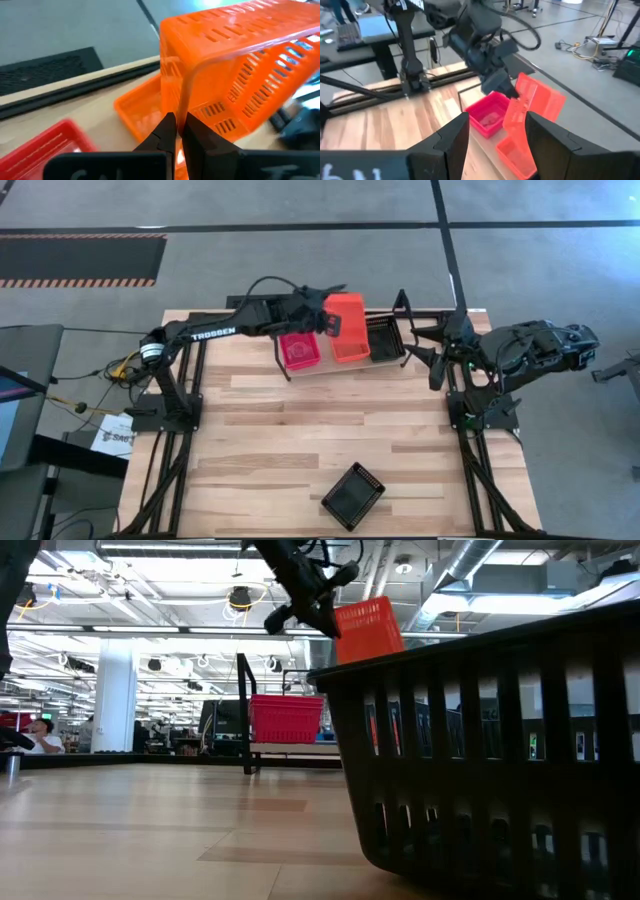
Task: Stack baskets on shelf by color
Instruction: Stack the orange bin into the orange bin on the shelf
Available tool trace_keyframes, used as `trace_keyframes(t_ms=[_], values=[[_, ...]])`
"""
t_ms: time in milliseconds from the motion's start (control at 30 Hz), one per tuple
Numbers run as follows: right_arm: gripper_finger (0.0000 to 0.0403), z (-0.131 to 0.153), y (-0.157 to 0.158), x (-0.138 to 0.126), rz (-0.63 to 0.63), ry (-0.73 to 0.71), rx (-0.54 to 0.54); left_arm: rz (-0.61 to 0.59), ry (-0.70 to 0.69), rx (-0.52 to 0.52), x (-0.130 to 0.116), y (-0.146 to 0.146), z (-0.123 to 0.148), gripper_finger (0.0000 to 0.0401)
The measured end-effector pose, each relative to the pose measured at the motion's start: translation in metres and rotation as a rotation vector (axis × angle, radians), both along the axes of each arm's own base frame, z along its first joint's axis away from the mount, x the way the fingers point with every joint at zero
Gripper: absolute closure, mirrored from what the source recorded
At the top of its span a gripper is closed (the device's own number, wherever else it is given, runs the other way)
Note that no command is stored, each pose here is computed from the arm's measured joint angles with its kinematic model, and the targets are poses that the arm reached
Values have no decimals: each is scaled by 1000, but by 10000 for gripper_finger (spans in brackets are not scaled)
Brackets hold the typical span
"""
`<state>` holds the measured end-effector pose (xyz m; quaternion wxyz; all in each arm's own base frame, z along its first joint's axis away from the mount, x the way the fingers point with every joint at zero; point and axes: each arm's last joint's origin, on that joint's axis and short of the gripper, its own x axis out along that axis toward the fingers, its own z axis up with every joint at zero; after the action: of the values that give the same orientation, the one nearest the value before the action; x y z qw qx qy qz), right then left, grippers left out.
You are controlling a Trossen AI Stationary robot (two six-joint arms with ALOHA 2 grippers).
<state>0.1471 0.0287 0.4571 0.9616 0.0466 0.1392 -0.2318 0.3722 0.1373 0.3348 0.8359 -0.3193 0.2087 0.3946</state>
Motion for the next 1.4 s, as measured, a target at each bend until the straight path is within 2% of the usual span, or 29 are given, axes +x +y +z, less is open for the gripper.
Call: trace_keyframes(t_ms=[100, 300, 433, 833, 1267, 1400], values=[[193, -2, -1, -3, 2, 23, -7, 3, 2, -86, -8, 8, 13, 401], [193, -4, -1, -4, 4, 54, -18, -14, -60, -142, -9, 28, 30, 401], [193, -6, -1, -5, 6, 74, -29, -43, -72, -222, -7, 42, 31, 401], [193, -8, -2, -6, 9, 106, -39, -104, 61, -428, 22, 62, -8, 401], [193, -12, -2, -8, 10, 146, -52, -27, 80, -616, 9, 79, -19, 401], [193, -12, -2, -8, 10, 146, -52, -6, 66, -635, 10, 80, -20, 401]])
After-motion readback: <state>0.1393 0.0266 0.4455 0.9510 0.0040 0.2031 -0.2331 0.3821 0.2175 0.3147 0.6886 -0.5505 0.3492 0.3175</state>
